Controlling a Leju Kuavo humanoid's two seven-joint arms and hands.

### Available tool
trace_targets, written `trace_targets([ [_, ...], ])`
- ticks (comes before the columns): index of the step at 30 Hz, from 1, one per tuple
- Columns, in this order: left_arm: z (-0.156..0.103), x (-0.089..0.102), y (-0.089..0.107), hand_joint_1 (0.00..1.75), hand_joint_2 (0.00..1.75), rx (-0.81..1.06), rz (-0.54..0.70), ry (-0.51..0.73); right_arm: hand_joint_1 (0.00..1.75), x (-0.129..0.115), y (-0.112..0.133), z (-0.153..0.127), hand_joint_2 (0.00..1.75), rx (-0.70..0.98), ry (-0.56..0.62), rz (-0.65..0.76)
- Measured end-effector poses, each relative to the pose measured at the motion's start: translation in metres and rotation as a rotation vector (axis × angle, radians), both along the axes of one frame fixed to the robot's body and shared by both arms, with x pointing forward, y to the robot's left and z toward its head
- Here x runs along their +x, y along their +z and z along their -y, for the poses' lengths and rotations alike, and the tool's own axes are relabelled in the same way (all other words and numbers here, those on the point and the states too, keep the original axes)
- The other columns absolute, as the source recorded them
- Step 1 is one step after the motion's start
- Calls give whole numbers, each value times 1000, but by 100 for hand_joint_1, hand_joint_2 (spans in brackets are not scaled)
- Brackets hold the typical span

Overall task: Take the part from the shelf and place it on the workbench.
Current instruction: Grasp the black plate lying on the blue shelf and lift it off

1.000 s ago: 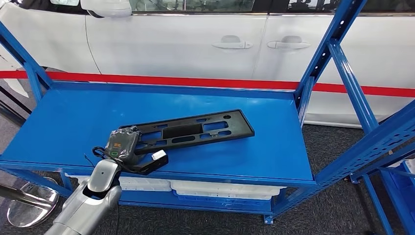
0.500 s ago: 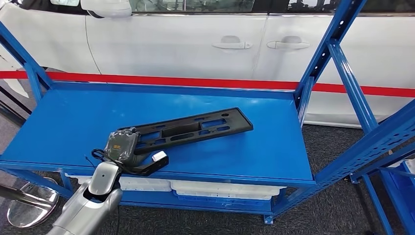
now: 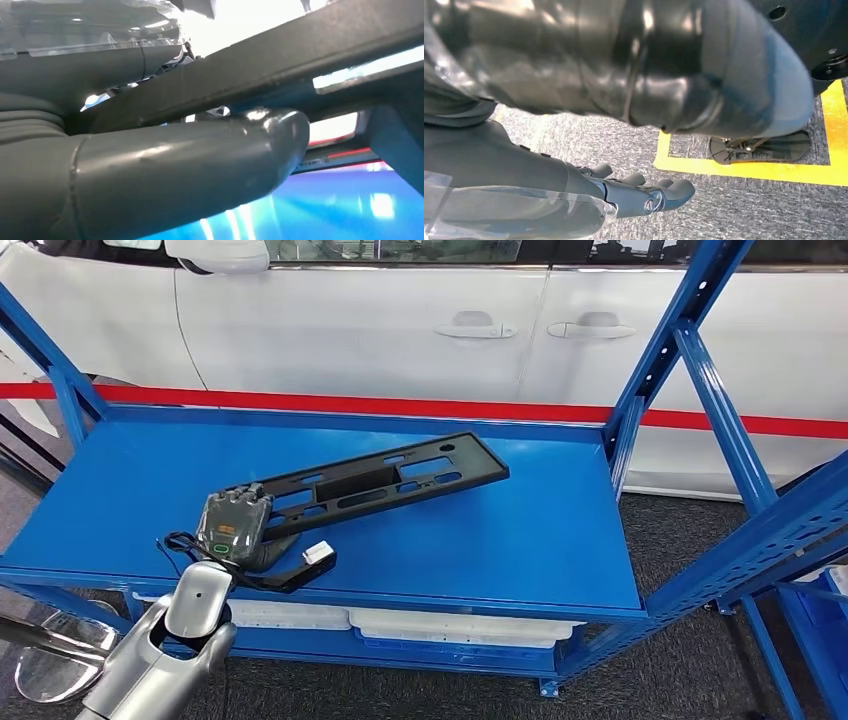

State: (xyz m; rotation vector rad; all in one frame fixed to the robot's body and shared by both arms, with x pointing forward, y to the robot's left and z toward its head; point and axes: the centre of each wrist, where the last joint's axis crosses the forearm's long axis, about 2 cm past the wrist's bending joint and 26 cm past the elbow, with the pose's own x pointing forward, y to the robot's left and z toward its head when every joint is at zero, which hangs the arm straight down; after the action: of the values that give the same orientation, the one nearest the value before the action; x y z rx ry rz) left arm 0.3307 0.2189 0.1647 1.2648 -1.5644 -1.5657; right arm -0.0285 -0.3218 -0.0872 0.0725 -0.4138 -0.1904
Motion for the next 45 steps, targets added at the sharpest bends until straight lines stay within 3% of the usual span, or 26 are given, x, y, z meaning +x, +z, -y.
trace_targets([
  [6, 0, -4, 19, 175, 0, 6, 74, -26, 0, 0, 0, 0, 0, 0, 0, 0],
  [27, -2, -9, 38, 175, 0, 181, 177, -178, 0, 0, -1, -2, 0, 5, 20, 0],
  [45, 1, -16, 31, 175, 0, 233, 181, -247, 0, 0, -1, 4, 0, 3, 21, 2],
])
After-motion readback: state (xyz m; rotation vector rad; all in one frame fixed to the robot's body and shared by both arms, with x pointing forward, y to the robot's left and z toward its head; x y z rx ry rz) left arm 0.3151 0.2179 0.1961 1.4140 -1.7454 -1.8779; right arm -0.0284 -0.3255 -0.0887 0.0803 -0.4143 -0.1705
